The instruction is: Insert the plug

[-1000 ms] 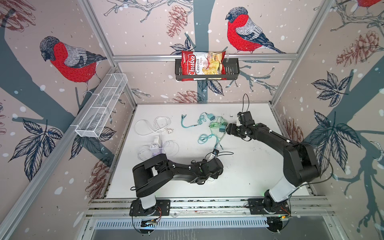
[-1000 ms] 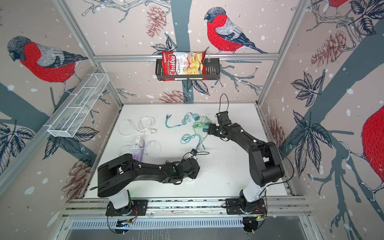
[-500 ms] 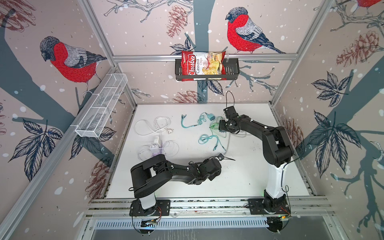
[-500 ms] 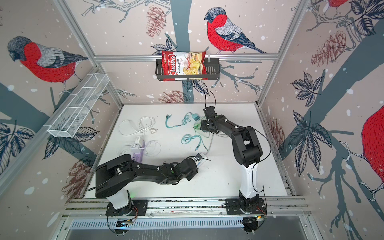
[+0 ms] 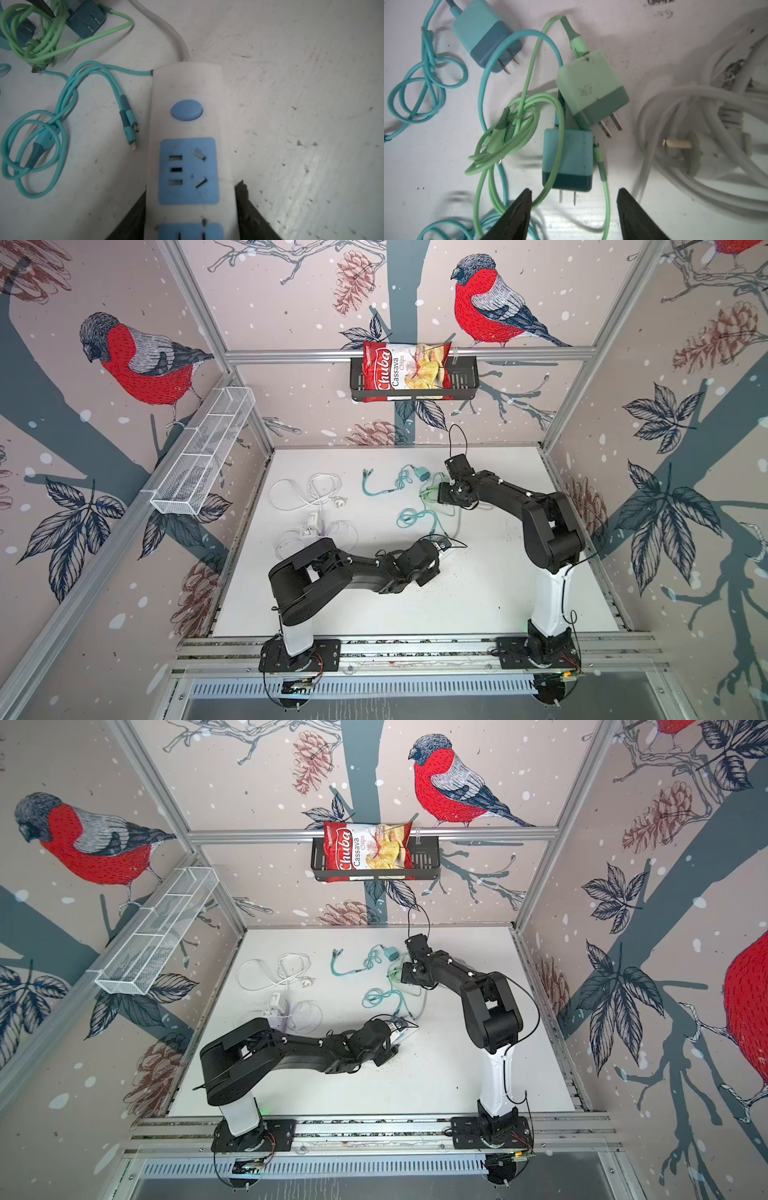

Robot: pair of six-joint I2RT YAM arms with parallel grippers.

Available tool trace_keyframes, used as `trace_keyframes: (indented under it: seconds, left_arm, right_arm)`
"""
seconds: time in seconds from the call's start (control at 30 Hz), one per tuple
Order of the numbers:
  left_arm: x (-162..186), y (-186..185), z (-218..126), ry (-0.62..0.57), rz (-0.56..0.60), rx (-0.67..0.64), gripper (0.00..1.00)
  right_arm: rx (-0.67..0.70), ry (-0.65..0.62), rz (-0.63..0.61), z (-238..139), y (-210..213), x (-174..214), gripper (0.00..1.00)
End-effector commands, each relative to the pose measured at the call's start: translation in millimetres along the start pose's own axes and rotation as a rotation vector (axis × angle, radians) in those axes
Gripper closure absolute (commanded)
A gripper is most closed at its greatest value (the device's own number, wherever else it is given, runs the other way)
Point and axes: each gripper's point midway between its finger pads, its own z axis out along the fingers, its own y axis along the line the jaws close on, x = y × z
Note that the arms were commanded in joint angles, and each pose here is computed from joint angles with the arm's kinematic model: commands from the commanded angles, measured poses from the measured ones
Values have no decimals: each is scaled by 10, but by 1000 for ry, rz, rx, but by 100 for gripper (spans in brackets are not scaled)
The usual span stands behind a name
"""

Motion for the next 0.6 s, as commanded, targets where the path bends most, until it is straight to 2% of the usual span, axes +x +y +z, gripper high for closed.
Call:
trace_keyframes:
  seconds: [0.0, 0.2, 0.33, 0.57]
  left_arm:
    - [222, 3, 37, 105, 26, -4, 37]
    - [178, 41, 11, 114, -10, -16, 33]
    - [76, 106, -93, 104, -31, -38, 31]
    - [-379, 319, -471, 2, -60, -101, 30]
  right_arm:
    - [-13, -35, 19, -108, -9, -69, 33]
    - [-114, -57, 46, -225, 60, -135, 30]
    - [-127, -70, 64, -271, 18, -196, 28]
    - [-145, -88, 87, -293, -117, -243, 28]
